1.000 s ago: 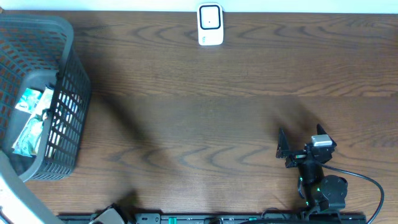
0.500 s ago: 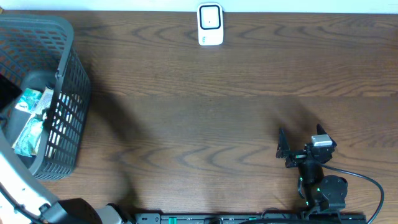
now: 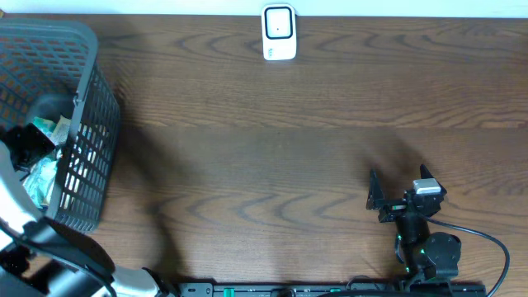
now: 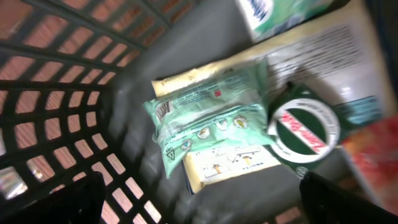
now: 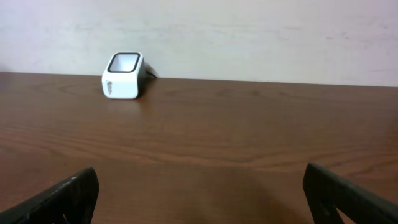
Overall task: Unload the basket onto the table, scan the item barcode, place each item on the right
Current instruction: 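Reach the left gripper into the basket and grasp the green wipe pack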
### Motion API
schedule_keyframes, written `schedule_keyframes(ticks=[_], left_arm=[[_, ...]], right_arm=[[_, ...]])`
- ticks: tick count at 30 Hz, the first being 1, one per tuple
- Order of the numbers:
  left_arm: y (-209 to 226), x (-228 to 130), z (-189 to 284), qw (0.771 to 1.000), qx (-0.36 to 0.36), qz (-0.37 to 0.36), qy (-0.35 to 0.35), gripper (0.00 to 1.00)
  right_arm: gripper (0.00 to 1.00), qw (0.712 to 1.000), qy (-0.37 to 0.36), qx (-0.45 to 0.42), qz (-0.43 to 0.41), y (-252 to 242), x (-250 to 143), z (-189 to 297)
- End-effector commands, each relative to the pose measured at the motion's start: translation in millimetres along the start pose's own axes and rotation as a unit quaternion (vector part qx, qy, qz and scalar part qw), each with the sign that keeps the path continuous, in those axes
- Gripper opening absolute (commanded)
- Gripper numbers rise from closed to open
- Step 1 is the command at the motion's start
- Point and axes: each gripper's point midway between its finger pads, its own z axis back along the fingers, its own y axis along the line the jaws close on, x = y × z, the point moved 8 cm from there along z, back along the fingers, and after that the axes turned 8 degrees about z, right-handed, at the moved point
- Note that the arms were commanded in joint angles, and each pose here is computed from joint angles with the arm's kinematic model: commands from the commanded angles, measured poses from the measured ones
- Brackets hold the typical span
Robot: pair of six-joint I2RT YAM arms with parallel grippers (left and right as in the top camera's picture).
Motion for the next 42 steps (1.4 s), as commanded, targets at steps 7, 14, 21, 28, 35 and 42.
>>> schedule_keyframes(ticks=[7, 14, 21, 28, 35, 42], left_arm=[[-1.6, -0.3, -41.9, 0.996, 0.032, -0.066, 0.049, 0.99], [-4.4, -6.1, -63.0, 0.99, 0.033, -0.111, 0.082, 0.99], [-7.5, -8.8, -83.6, 0.985, 0.034, -0.132, 0.108, 0.99], [-10.5, -11.0, -102.8, 0.982, 0.036, -0.136, 0.127, 0.91], [-13.3, -8.5, -115.5, 0.982, 0.036, -0.135, 0.125, 0.76], [-14.8, -10.4, -126.1, 0.981, 0.037, -0.137, 0.135, 0.72]], right_arm=[[0.99, 1.0, -0.001, 0.006, 0.002, 1.7, -0.2, 0.2], [0.99, 1.0, -0.001, 0.006, 0.002, 1.7, -0.2, 0.2], [0.99, 1.0, -0.001, 0.006, 0.002, 1.7, -0.2, 0.2], [0.99, 1.0, -0.001, 0.006, 0.002, 1.7, -0.2, 0.2], [0.99, 1.0, -0.001, 0.006, 0.002, 1.7, -0.2, 0.2], [0.99, 1.0, -0.001, 0.006, 0.002, 1.7, -0.2, 0.2]])
